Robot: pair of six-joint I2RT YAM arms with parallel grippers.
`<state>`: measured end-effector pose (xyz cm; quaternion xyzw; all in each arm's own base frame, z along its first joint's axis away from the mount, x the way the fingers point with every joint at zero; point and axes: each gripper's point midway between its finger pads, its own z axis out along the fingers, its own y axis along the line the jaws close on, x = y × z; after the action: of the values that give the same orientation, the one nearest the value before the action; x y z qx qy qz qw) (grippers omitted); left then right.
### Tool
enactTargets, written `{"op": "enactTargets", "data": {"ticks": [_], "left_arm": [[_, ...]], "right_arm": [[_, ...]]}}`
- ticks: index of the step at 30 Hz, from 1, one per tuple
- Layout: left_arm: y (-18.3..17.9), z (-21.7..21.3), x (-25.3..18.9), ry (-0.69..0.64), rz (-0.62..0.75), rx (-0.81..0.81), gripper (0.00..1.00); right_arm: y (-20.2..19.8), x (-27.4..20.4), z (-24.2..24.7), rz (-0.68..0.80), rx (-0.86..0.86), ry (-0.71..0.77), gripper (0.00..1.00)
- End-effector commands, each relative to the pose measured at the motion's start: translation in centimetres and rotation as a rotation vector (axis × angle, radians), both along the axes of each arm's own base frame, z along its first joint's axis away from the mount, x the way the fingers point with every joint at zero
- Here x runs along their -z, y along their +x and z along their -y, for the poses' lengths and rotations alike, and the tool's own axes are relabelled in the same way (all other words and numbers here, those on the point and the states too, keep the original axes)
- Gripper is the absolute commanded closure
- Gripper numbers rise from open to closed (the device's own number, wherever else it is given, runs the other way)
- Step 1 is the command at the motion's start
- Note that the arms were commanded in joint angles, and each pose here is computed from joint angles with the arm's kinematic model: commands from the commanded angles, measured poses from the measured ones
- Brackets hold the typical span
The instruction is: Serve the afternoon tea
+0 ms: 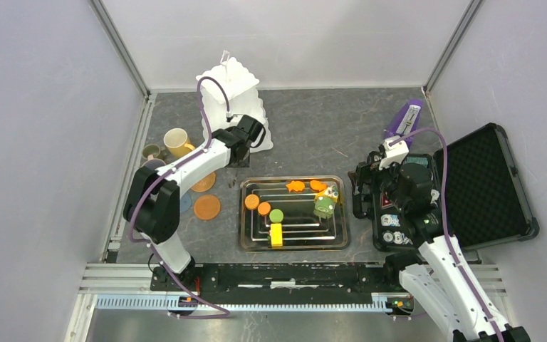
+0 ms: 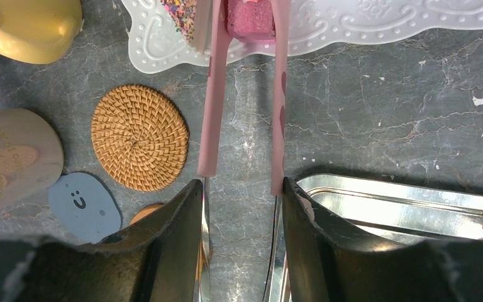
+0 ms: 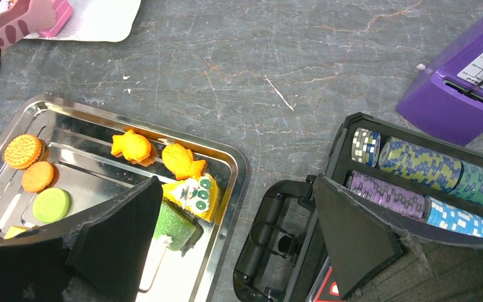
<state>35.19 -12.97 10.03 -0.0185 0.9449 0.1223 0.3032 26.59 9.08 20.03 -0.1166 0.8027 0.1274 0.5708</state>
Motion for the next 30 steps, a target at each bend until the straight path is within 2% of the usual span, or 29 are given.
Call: {"op": "enactTargets", "data": {"ticks": [1,4,10,19,30], "left_arm": [[1.6,0.0,-1.0,-0.002,0.067,-0.019,0.90],[1.5,0.0,-1.1,-0.004,0.068,-0.018,0.76],[1.3,0.0,-1.3,-0.011,0.067,-0.004,0.59],[1.2,0.0,-1.9,-0.019,0.080,0.003,0.50],[1.0,0.1,-2.2,-0.026,0.082,0.015,0.42]], "right_arm": [[0.3,-0.5,0.3,0.024,0.012,-0.003,0.02],[0.3,-0.4,0.2,0.023,0.010,-0.001,0.02],[0.4,-0.3,0.1,0.021,0.007,0.004,0.02],[0.4,-0.4,0.0,0.021,0.000,0.004,0.02],[0.3,-0.4,0.0,0.024,0.002,0.006,0.02]]}}
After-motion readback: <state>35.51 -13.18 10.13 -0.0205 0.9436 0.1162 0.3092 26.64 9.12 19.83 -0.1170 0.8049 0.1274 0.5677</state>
